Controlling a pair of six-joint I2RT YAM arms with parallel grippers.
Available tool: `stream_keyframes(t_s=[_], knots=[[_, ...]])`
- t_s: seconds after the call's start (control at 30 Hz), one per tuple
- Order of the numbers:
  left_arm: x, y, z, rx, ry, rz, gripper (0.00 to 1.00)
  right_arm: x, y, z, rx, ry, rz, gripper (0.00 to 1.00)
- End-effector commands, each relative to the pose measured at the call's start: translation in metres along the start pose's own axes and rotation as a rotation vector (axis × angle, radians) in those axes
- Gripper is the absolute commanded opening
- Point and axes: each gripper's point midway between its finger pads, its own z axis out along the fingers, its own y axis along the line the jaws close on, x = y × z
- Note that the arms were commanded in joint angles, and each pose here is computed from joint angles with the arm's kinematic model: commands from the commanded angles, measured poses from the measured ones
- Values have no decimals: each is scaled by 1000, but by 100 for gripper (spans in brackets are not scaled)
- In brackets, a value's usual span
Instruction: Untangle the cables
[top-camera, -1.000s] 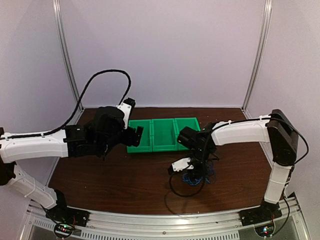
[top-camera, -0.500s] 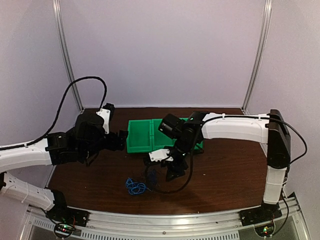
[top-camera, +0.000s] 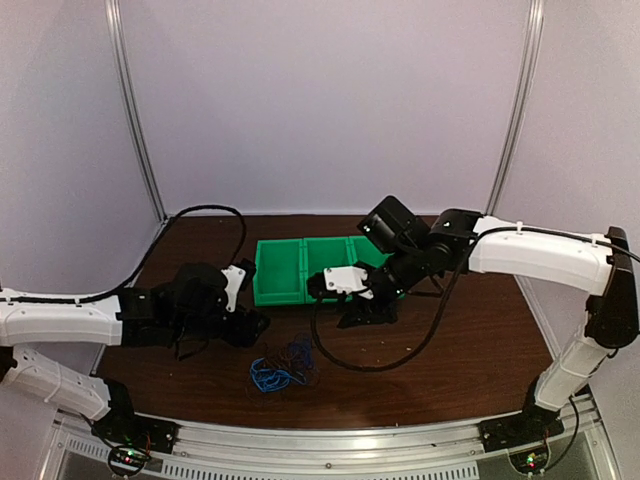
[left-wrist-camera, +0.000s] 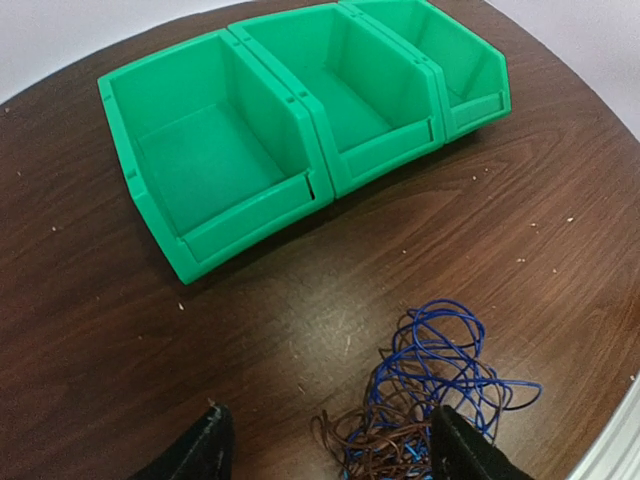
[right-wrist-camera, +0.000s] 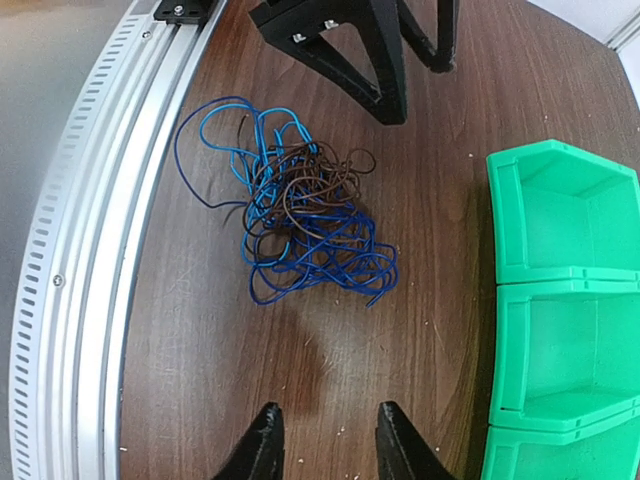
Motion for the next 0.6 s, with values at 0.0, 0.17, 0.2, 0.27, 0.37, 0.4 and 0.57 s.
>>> stream_keyframes(t_s=[0.0,0.17,0.2,0.27,0.37,0.4,0.57], knots=[[0,-3,-18,48,10,-132,64,-32,-8,7,49,-72,-38,31],[20,0,-39,119,93,-272,43,-52,2,44,45,-47,-108,32],[26,-2,-42,137,115,-293,46,-55,5,50,41,-47,-118,32],[37,-11,-45,199,164,-326,52,-61,12,62,32,-55,-140,34],[56,-13,-46,201,253,-373,68,-67,18,79,22,-61,-154,40],[62,-14,-45,204,282,-389,74,-66,18,86,22,-58,-150,42],[82,-23,-34,235,397,-433,66,-53,21,106,7,-38,-133,55]])
